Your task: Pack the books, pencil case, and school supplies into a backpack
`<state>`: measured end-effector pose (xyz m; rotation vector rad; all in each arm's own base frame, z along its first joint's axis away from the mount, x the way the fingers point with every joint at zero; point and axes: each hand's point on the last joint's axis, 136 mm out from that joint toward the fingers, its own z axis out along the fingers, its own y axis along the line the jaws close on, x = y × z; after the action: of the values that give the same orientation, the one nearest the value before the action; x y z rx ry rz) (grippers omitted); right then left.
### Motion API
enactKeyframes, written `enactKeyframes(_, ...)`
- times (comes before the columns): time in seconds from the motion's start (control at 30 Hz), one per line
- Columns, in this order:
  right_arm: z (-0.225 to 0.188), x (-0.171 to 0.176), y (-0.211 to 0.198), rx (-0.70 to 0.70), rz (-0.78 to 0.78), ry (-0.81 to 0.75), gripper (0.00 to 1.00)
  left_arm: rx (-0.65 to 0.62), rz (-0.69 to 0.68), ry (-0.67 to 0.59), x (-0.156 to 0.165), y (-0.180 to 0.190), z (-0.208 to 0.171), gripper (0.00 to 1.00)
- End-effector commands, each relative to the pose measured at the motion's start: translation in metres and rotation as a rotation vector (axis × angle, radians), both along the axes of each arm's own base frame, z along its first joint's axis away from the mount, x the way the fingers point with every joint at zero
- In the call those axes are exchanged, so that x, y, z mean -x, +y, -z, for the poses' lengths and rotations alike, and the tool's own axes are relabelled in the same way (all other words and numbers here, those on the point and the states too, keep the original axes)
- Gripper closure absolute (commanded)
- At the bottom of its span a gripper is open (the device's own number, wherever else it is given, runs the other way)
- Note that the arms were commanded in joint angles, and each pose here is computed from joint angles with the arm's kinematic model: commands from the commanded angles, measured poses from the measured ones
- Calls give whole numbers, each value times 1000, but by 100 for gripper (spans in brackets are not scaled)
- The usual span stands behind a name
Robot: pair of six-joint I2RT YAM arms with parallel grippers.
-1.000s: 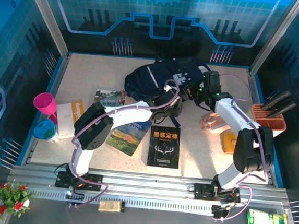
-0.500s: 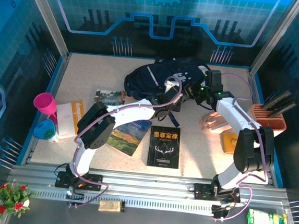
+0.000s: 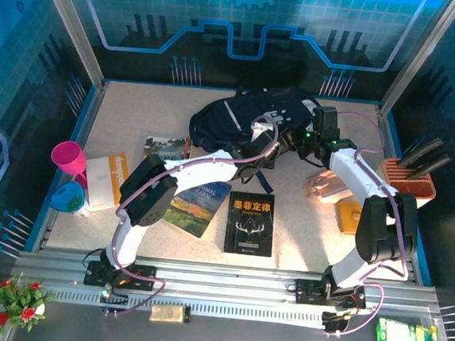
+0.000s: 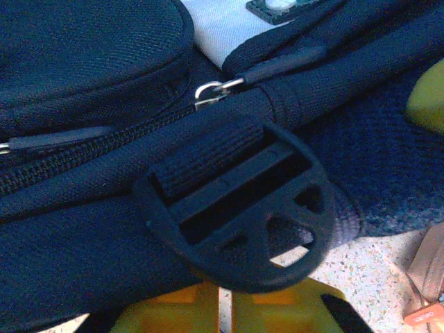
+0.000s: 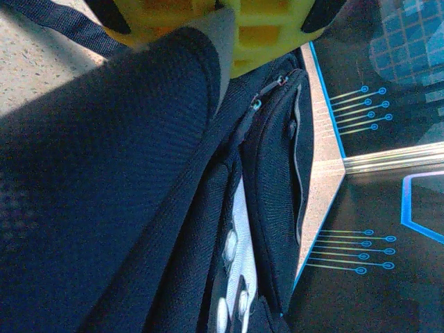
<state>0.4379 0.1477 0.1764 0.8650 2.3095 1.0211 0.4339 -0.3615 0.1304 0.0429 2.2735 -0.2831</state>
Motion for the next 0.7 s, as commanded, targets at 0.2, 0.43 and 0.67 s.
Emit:
enactKeyframes(0.2, -28, -15, -14, 46, 8, -85, 100, 21, 142, 82, 17, 11, -10, 91)
enactKeyframes(0.43, -25, -17, -25, 109, 24, -85, 100, 34, 146, 192, 27, 68, 11, 93)
enactKeyframes(0.67, -25, -18, -25, 107, 24, -86, 100, 58, 146, 231, 25, 97, 28, 93)
